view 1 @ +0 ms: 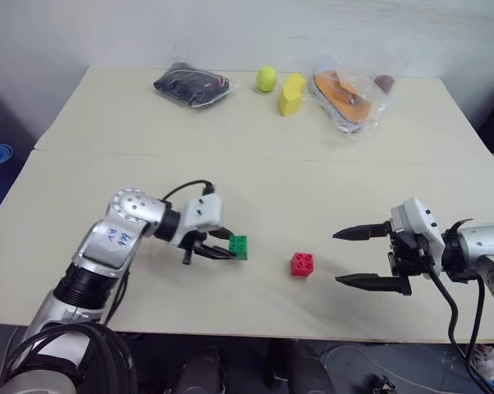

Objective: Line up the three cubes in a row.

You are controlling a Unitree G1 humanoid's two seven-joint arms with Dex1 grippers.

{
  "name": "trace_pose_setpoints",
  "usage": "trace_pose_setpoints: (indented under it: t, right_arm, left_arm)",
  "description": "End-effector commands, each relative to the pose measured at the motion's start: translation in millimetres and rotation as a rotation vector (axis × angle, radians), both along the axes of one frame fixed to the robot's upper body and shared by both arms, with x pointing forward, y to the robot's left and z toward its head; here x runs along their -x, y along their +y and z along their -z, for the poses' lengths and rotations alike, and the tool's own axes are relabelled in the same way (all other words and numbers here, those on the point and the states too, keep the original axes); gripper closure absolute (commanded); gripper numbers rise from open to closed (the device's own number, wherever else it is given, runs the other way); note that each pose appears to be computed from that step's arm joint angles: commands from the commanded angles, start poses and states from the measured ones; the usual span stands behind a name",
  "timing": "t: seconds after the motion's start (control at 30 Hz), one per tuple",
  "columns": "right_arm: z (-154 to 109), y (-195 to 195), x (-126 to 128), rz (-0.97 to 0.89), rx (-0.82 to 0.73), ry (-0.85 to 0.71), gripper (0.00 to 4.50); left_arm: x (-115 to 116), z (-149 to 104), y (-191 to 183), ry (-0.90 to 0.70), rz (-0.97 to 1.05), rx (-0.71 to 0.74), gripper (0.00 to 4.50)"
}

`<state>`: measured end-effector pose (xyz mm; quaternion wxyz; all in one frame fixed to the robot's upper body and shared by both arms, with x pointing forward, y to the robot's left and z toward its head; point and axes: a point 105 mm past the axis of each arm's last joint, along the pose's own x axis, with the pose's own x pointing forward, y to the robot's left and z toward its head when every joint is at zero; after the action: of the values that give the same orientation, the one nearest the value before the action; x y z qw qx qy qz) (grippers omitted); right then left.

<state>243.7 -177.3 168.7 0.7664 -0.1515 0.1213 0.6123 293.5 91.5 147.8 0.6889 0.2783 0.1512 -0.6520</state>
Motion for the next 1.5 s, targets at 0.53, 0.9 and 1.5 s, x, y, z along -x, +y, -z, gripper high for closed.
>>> trace_pose_setpoints:
  t: [0.53, 0.9, 1.5]
  right_arm:
    - [-7, -8, -6, 0.026, 0.043, -0.066, 0.00]
    - [-6, -4, -6, 0.013, 0.038, -0.060, 0.00]
    - [-19, 18, -24, -0.128, -0.013, -0.108, 0.00]
  left_arm:
    - [12, 25, -9, -0.062, 0.018, -0.085, 3.05]
    - [9, 32, -10, -0.063, 0.004, -0.062, 3.05]
    - [49, -27, 158, -0.098, -0.891, 0.182, 0.02]
